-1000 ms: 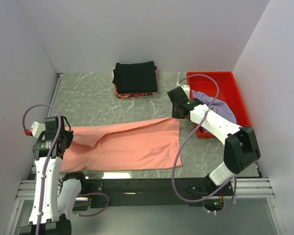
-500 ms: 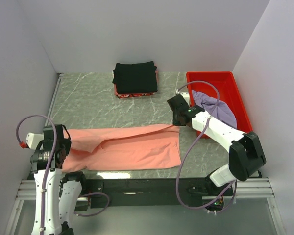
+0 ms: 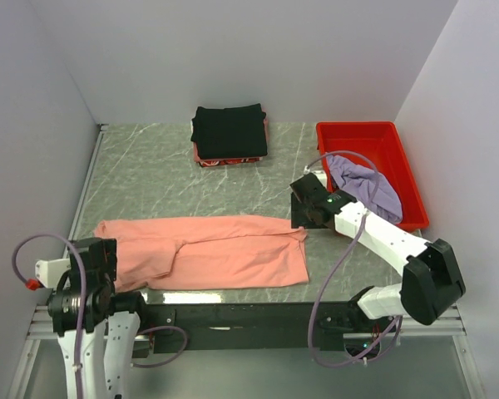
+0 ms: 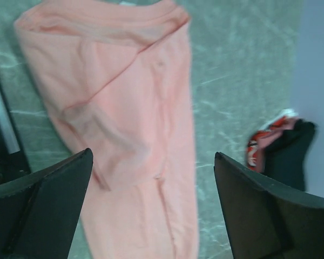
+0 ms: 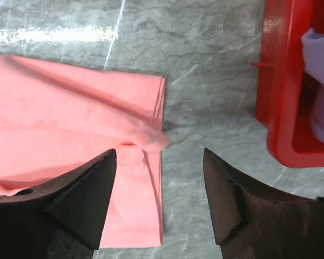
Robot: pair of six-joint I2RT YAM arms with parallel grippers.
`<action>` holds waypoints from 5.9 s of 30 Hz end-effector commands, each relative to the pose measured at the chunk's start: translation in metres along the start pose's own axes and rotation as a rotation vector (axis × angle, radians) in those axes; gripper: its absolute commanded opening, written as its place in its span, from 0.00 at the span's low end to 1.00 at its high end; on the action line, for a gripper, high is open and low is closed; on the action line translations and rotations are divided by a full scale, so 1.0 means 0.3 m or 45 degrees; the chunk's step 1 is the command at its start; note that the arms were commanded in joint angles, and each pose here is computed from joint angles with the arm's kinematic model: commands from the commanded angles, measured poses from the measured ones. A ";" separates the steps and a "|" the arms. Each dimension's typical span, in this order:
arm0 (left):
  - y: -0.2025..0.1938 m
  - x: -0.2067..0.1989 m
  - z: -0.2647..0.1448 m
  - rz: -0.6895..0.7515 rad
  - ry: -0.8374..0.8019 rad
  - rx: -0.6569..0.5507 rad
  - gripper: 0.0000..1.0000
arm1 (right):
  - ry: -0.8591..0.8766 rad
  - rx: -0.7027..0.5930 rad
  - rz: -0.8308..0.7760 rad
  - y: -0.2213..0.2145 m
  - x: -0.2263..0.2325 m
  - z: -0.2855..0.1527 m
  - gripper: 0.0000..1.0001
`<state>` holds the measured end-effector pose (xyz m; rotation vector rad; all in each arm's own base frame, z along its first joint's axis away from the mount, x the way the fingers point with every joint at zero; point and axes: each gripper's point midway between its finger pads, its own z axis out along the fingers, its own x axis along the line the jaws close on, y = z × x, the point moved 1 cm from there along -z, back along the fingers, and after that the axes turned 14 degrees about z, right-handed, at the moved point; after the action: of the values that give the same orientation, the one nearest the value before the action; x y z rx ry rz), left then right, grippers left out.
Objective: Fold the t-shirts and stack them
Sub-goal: Fold the tshirt
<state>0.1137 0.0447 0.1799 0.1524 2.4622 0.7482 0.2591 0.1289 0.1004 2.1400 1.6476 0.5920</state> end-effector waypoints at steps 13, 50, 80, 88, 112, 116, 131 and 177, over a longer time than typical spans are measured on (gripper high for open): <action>-0.164 -0.323 0.240 0.305 -0.277 0.283 0.99 | 0.477 0.055 -0.104 0.055 0.282 -0.048 0.78; -0.458 -0.639 0.810 0.717 -0.264 0.558 0.99 | 0.662 0.566 -0.260 -0.452 0.144 -0.172 0.80; -0.558 -0.961 0.698 1.080 -0.522 0.439 0.99 | 0.675 0.363 -0.480 -0.386 0.335 -0.132 0.83; -0.606 -0.846 0.778 1.124 -0.395 0.492 0.99 | 0.438 0.331 -0.568 -0.430 0.273 -0.076 0.63; -0.575 -0.818 0.803 1.100 -0.385 0.497 0.99 | 0.041 0.144 -0.684 -0.384 0.209 -0.213 0.00; -0.564 -0.820 0.810 1.085 -0.384 0.503 1.00 | -0.055 0.127 -0.812 -0.430 0.201 -0.208 0.00; -0.569 -0.849 0.836 1.074 -0.397 0.531 1.00 | 0.133 0.097 -1.059 -0.629 0.433 -0.187 0.05; -0.564 -0.839 0.881 1.092 -0.379 0.570 0.99 | 0.202 0.354 -0.566 -0.542 0.272 0.019 0.37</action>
<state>0.4858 -0.0420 0.0495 1.3806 2.1243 0.4376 0.1462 0.2636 0.0246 1.8342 2.3877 0.4893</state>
